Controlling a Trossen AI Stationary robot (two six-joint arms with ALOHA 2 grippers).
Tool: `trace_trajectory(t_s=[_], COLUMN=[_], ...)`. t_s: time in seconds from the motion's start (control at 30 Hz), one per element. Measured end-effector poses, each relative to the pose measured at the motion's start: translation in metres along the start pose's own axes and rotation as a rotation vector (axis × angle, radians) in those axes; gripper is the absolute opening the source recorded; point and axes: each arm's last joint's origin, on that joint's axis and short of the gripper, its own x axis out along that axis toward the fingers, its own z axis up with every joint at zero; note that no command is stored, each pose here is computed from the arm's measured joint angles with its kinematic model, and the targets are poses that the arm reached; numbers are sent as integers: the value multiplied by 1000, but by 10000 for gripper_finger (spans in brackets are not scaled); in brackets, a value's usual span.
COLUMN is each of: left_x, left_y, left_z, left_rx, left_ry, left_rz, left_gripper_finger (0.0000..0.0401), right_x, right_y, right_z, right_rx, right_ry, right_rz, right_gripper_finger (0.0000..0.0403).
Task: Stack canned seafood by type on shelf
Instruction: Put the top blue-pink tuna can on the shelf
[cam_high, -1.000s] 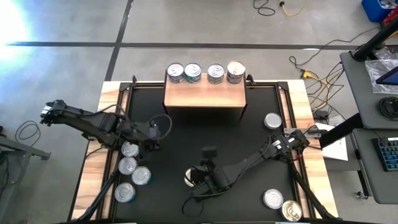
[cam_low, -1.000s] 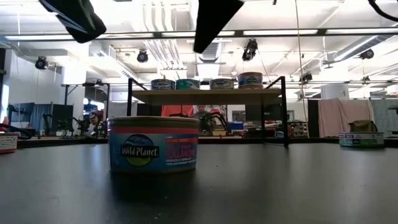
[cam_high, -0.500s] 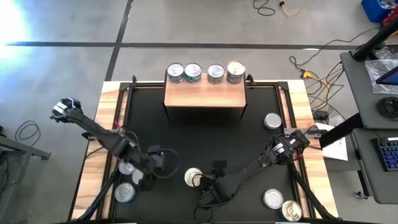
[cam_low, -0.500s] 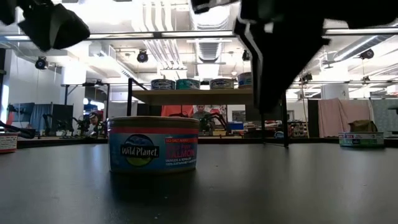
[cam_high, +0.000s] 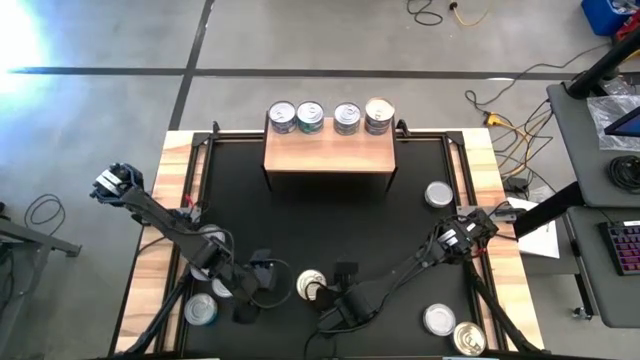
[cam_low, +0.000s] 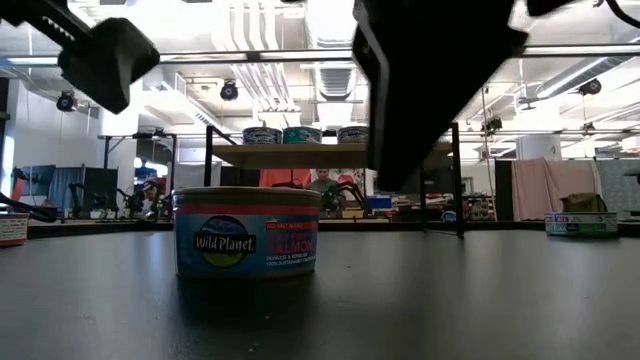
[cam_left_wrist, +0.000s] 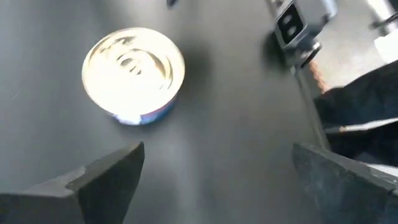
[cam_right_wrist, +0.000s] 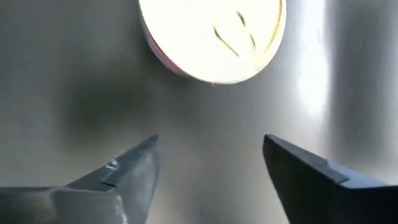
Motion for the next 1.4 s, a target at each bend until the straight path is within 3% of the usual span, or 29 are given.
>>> trace_trajectory(t_s=[0.13, 0.23, 0.43, 0.57, 0.8, 0.93, 1.1, 1.23, 1.4], left_x=[17, 29, 57, 71, 93, 96, 85, 79, 83], left_y=[6, 18, 42, 43, 49, 55, 63, 79, 103], left_z=[-14, -25, -47, -51, -42, -37, -34, -32, -27], left_rx=[19, -5, -23, 0, 3, 37, 121, 81, -47], left_ry=[-109, -171, -144, -128, -89, -4, 143, 164, 68], left_rz=[-44, -6, 113, 121, 161, 185, 199, 216, 272], left_gripper_finger=[388, 393, 399, 400, 397, 385, 369, 364, 363], right_x=[-3, -2, 3, 4, 16, 36, 53, 59, 70], right_y=[2, 2, 4, 5, 16, 32, 40, 41, 36], right_z=[5, 5, 5, 6, 4, -6, -7, -12, -19], right_rx=[-14, -34, 17, 178, 624, 731, 723, 600, 514], right_ry=[-47, -46, -53, -62, -94, -136, -264, -357, -449], right_rz=[30, 26, 31, 43, 103, 165, 237, 128, -62], right_gripper_finger=[314, 335, 359, 363, 364, 364, 364, 364, 364])
